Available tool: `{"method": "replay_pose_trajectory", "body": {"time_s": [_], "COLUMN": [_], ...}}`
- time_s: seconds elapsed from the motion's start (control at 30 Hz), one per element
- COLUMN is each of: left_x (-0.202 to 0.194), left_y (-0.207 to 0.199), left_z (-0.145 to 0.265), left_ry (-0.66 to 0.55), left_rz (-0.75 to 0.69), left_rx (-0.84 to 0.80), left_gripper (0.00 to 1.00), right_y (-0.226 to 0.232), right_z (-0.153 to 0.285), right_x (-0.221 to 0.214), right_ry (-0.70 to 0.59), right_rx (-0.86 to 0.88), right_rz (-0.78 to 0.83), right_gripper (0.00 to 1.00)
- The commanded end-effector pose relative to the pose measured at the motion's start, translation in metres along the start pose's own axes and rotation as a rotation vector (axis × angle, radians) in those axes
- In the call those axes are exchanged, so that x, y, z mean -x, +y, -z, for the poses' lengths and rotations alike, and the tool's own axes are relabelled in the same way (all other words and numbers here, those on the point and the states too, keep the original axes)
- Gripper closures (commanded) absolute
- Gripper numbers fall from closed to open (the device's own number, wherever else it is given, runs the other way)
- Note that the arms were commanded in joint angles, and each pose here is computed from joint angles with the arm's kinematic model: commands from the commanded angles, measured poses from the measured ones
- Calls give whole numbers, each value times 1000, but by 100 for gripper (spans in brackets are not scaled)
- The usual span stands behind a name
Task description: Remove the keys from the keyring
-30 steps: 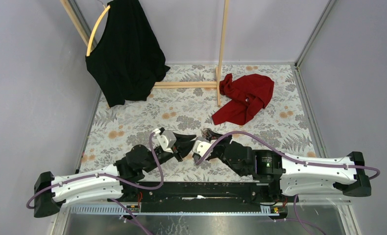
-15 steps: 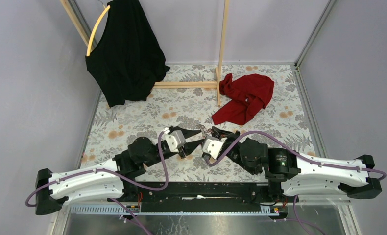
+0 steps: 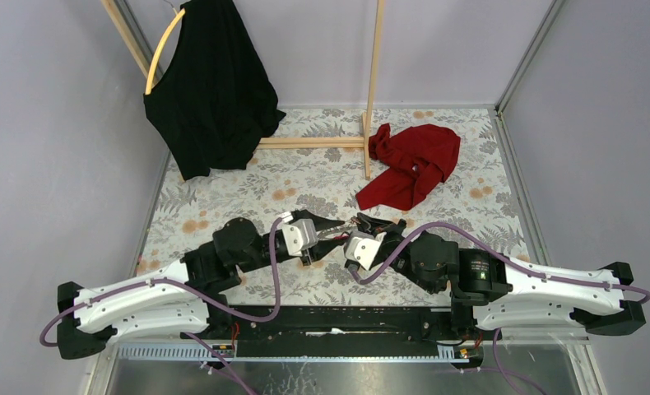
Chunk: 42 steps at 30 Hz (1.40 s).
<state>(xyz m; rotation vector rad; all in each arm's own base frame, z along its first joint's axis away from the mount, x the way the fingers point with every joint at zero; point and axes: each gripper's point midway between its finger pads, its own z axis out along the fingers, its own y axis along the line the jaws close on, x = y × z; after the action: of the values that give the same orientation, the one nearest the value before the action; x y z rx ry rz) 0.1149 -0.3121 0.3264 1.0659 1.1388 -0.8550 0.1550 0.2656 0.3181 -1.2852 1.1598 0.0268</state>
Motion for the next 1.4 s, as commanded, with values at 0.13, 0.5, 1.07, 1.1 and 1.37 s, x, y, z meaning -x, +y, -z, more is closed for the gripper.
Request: {"method": "replay_pose_trajectory", "body": {"time_s": [0.13, 0.5, 1.07, 1.1, 1.37], "left_x": [16, 10, 15, 16, 16], "left_y": [14, 33, 31, 31, 31], "left_z": [-10, -19, -18, -17, -13], "left_ry": [15, 33, 3, 0, -16], "left_rz": [7, 27, 38, 38, 48], "left_rx": [51, 159, 153, 153, 162], "left_gripper": [68, 73, 82, 90, 100], "right_y": [-8, -6, -4, -4, -13], "right_z": [0, 0, 1, 1, 6], "right_x": [5, 4, 0, 0, -7], "right_ry": [-15, -19, -3, -3, 25], "right_rx": [-26, -21, -16, -17, -63], "right_rz": [-2, -11, -16, -17, -19], "right_gripper": [100, 100, 100, 100, 100]}}
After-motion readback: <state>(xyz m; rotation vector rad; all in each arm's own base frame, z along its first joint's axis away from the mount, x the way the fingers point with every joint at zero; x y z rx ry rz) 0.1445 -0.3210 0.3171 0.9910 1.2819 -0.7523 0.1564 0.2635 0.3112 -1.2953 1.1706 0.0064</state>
